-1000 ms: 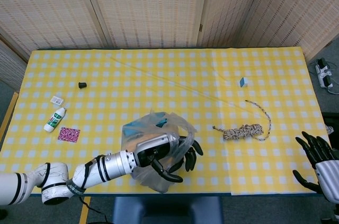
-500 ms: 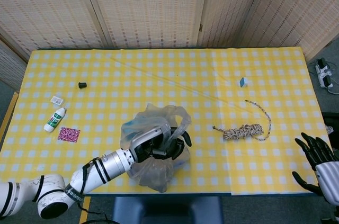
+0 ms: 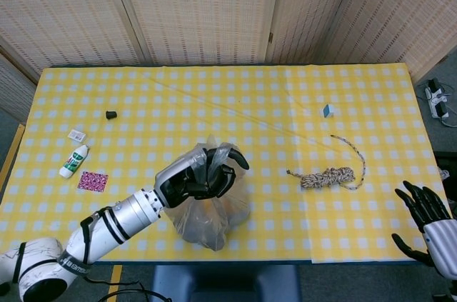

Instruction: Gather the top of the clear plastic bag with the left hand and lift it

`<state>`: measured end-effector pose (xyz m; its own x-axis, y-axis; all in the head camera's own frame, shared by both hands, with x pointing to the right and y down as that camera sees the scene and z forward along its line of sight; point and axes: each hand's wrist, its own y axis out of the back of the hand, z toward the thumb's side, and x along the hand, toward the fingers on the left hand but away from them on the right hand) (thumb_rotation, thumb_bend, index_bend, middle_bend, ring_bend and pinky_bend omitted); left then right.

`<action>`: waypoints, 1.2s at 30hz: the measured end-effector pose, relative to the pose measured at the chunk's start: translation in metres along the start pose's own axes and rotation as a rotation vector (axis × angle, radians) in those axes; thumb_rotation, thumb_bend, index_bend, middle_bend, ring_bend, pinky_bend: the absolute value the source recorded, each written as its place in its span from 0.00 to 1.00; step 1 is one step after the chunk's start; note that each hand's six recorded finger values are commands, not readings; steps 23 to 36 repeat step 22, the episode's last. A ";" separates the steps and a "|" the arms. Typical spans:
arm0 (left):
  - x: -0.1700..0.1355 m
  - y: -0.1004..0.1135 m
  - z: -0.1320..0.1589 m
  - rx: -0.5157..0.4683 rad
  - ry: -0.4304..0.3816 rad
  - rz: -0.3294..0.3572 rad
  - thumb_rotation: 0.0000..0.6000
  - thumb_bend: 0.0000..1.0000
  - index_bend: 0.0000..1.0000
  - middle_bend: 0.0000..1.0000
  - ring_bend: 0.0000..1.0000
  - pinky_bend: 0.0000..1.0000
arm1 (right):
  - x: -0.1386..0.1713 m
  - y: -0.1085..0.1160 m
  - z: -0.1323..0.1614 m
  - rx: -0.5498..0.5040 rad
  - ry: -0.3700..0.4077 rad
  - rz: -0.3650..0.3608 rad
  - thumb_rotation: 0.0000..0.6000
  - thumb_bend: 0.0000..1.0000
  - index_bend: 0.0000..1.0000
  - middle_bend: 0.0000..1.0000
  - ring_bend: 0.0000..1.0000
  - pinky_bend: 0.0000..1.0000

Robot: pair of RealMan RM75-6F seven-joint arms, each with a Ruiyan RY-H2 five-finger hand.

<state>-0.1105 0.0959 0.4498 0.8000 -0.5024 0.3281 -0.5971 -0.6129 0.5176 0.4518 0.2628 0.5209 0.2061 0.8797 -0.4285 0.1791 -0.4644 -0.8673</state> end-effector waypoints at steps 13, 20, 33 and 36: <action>-0.011 -0.004 0.104 0.083 -0.159 0.032 1.00 0.82 0.43 0.77 0.88 1.00 | 0.001 0.003 -0.002 -0.012 -0.011 -0.012 1.00 0.34 0.00 0.00 0.00 0.00; -0.016 -0.003 0.119 0.055 -0.151 0.062 1.00 0.82 0.43 0.77 0.88 1.00 | -0.001 0.001 -0.001 -0.012 -0.004 -0.003 1.00 0.34 0.00 0.00 0.00 0.00; -0.015 -0.001 0.115 0.046 -0.143 0.063 1.00 0.82 0.43 0.77 0.88 1.00 | -0.002 0.001 0.000 -0.012 0.001 0.000 1.00 0.34 0.00 0.00 0.00 0.00; -0.015 -0.001 0.115 0.046 -0.143 0.063 1.00 0.82 0.43 0.77 0.88 1.00 | -0.002 0.001 0.000 -0.012 0.001 0.000 1.00 0.34 0.00 0.00 0.00 0.00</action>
